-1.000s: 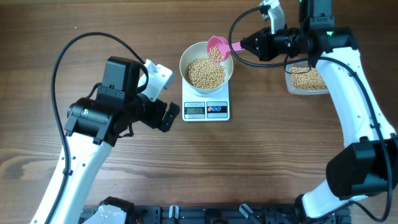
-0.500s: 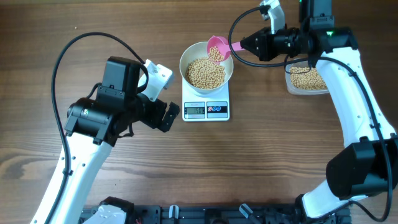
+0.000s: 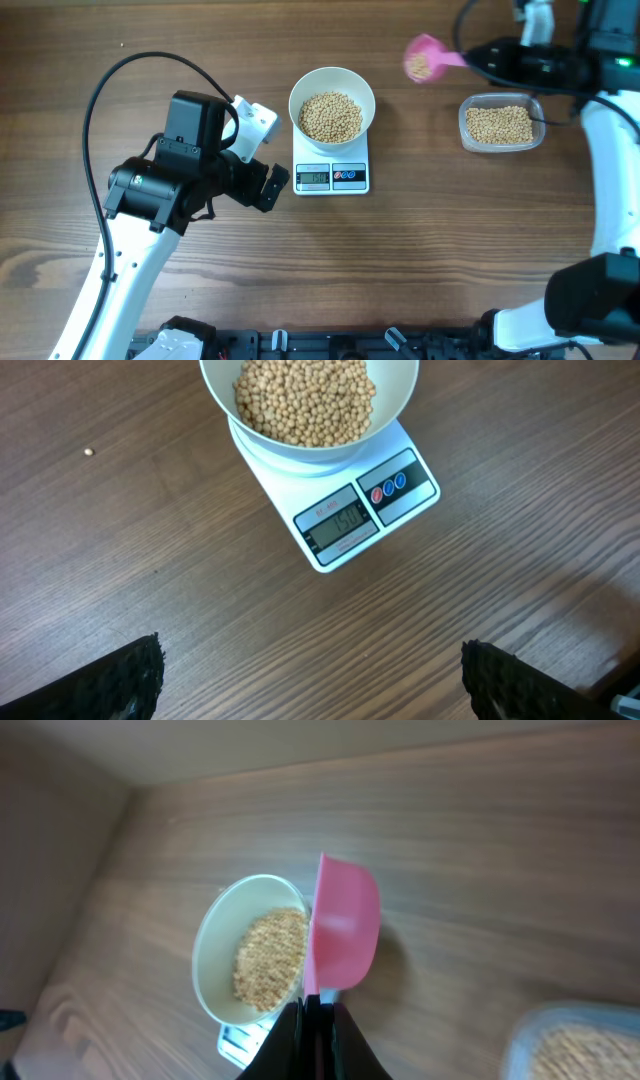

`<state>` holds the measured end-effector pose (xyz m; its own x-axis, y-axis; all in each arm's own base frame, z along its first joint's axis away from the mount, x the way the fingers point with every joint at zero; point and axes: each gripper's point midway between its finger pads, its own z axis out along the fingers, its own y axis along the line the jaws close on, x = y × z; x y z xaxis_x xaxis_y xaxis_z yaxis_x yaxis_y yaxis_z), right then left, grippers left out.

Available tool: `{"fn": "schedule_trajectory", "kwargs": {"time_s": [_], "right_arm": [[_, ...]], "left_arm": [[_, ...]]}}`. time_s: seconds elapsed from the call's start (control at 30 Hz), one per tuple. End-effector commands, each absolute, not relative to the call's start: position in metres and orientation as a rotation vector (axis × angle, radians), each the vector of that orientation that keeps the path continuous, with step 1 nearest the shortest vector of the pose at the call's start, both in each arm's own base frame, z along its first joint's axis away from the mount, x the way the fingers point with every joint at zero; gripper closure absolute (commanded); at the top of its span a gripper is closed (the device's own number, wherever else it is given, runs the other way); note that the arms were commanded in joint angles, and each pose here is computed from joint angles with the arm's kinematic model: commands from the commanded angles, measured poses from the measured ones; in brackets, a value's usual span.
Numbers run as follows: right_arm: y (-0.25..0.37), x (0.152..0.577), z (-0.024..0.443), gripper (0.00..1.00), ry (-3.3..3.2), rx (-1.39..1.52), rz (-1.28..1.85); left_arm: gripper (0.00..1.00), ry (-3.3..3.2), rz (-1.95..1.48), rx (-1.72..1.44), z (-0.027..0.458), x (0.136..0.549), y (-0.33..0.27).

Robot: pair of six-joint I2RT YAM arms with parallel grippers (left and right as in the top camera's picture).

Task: Scoop item into bowl and weigh 150g on scale
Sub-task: 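Carry the scoop with the right gripper back to the soybean tub, then lower the pink scoop into the tub and release it with the right gripper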

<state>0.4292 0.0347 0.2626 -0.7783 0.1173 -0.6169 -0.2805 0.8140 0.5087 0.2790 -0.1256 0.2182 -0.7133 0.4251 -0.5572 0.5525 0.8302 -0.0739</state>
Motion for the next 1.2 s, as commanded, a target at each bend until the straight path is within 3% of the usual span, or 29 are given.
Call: {"fn": "schedule_trajectory", "kwargs": {"time_s": [0.0,0.5,0.9,1.17], "right_arm": [[-0.017,0.414,0.257,0.96,2.405,0.027,0.652],[-0.105,0.383,0.219,0.96,2.608,0.420,0.175],[-0.091,0.390,0.224,0.96,2.628,0.270,-0.428],[-0.077,0.394,0.226,0.96,2.619,0.214,-0.439]], "left_arm": [[0.00,2.455,-0.319,0.726,0.223,0.281,-0.125],[0.00,2.455,-0.319,0.726,0.223,0.281,-0.125],[0.00,2.455,-0.319,0.726,0.223,0.281,-0.125],[0.00,2.455,-0.319,0.726,0.223,0.281,-0.125]]}}
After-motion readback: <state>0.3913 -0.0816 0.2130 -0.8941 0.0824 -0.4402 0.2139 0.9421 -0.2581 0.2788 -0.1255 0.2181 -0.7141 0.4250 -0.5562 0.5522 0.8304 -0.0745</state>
